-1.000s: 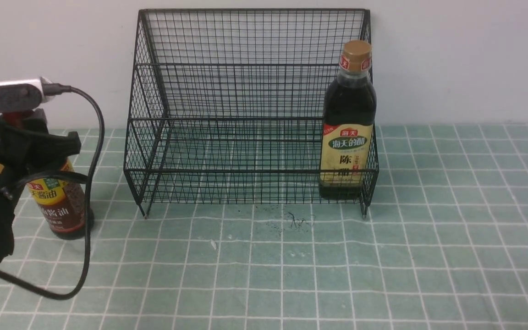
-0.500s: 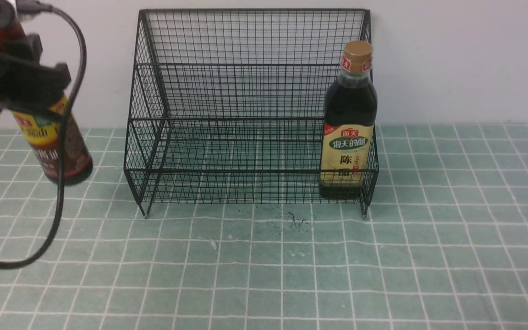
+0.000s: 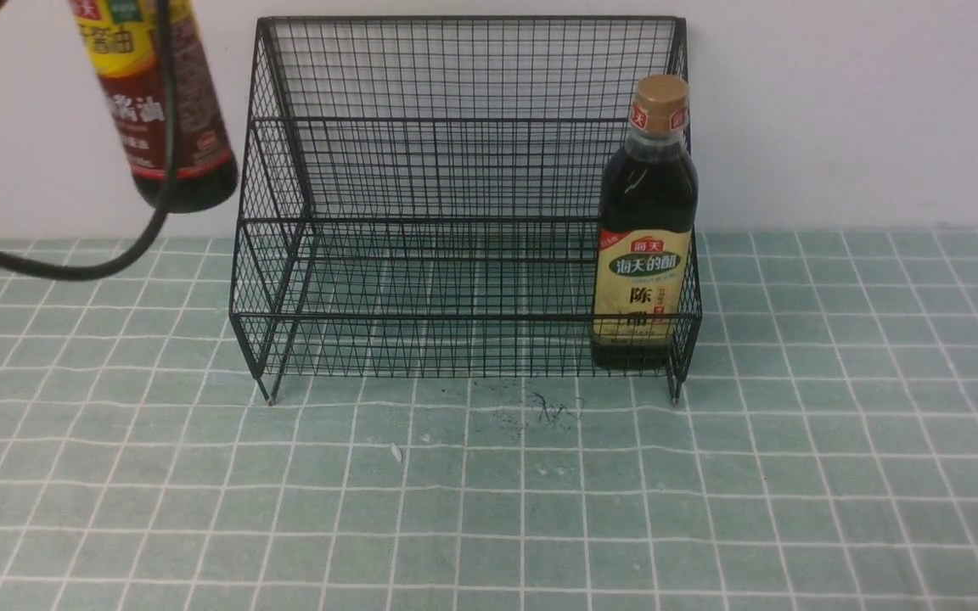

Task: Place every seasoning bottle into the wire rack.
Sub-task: Use the left arm to put the condiment bottle back on the shelf

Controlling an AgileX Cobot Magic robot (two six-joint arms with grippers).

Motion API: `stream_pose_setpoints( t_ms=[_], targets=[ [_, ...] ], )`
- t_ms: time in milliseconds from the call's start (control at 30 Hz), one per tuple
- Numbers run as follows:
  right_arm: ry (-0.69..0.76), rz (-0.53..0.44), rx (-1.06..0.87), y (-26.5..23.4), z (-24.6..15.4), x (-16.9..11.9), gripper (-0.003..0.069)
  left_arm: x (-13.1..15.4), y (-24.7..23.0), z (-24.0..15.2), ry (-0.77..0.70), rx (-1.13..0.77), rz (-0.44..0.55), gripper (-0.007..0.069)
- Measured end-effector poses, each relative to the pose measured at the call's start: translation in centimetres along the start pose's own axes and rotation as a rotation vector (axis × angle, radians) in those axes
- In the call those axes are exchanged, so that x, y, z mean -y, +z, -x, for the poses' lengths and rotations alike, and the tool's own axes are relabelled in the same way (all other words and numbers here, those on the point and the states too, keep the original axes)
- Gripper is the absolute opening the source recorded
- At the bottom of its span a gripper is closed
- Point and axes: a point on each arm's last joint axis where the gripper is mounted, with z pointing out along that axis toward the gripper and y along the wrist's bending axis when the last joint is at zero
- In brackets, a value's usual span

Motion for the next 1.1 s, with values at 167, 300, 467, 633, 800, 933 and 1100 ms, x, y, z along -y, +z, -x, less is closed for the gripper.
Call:
stream_pose_setpoints(
  t_ms=[167,300,467,633,800,933,1100],
  targets=[
    [0.0,0.0,0.0,0.0,0.0,0.0,-0.0015,2.3,3.0,-1.9,-0.007,-0.041,-0.055,0.0269],
    [0.0,0.0,0.0,0.0,0.0,0.0,-0.0015,3.0,5.6,-4.6,-0.003,-0.093,-0.064,0.0269],
    [0.0,0.0,0.0,0.0,0.0,0.0,-0.0015,3.3,7.5,-7.9,0.005,-0.176,-0.072,0.0269],
    [0.0,0.0,0.0,0.0,0.0,0.0,-0.0015,3.7,7.6,-9.9,0.008,-0.304,-0.108,0.0269],
    [0.0,0.0,0.0,0.0,0.0,0.0,-0.0015,4.2,7.1,-11.6,0.017,-0.469,-0.164,0.0269],
    [0.0,0.0,0.0,0.0,0.0,0.0,-0.0015,4.4,6.9,-13.0,0.025,-0.566,-0.191,0.0269],
    [0.0,0.0,0.0,0.0,0.0,0.0,-0.0015,4.5,7.1,-13.0,0.028,-0.572,-0.196,0.0269]
  ],
)
